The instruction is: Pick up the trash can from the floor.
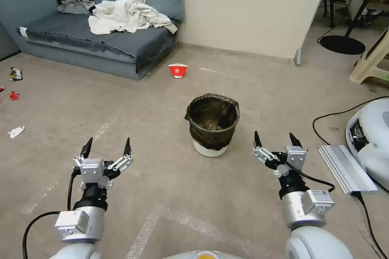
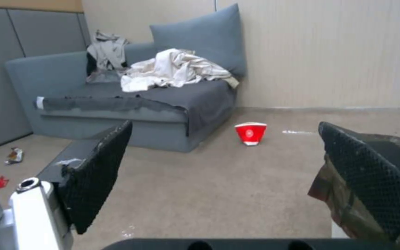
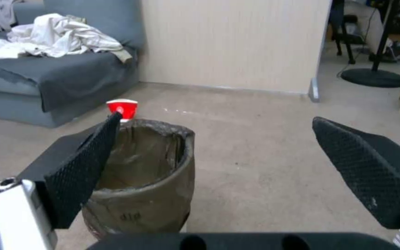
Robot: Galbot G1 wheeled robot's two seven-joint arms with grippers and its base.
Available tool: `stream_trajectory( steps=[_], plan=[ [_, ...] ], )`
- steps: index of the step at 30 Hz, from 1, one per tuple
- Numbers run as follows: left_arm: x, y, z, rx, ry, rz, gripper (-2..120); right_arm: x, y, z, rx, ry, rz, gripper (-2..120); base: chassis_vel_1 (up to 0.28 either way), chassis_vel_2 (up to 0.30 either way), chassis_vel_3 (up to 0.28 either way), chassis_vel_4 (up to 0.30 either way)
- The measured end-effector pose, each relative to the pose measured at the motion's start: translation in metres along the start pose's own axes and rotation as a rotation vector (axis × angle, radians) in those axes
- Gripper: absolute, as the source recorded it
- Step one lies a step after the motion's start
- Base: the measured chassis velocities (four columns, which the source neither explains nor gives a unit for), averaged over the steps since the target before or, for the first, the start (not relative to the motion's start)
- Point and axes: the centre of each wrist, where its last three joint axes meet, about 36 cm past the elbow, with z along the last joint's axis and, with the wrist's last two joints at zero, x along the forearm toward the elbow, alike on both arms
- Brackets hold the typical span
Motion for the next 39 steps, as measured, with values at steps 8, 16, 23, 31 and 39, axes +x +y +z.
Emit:
stream_trajectory(
  steps=[8,16,23,31,39],
  plan=[
    [0.0,-0.001,-0.002,-0.013,-0.006,0.011,100,0.0,0.002,0.005,-0.007,0.006,0.004,100,-0.019,-0.019,-0.012,-0.009],
    [0.001,-0.003,-0.004,-0.011,-0.008,0.011,100,0.0,0.002,0.01,-0.007,-0.004,0.001,100,-0.067,-0.067,-0.065,-0.069],
    [0.001,-0.004,-0.004,-0.008,-0.008,0.01,100,-0.002,0.001,0.01,0.0,-0.003,-0.001,100,-0.104,-0.095,-0.099,-0.09],
    [-0.001,-0.005,-0.004,0.007,-0.024,0.003,100,-0.002,0.001,0.009,-0.003,0.005,-0.001,100,-0.07,-0.063,-0.078,-0.085],
    [-0.006,-0.004,-0.005,0.005,-0.035,0.002,100,-0.002,0.002,0.009,-0.008,0.006,-0.002,100,0.0,0.0,0.0,0.0]
  ],
)
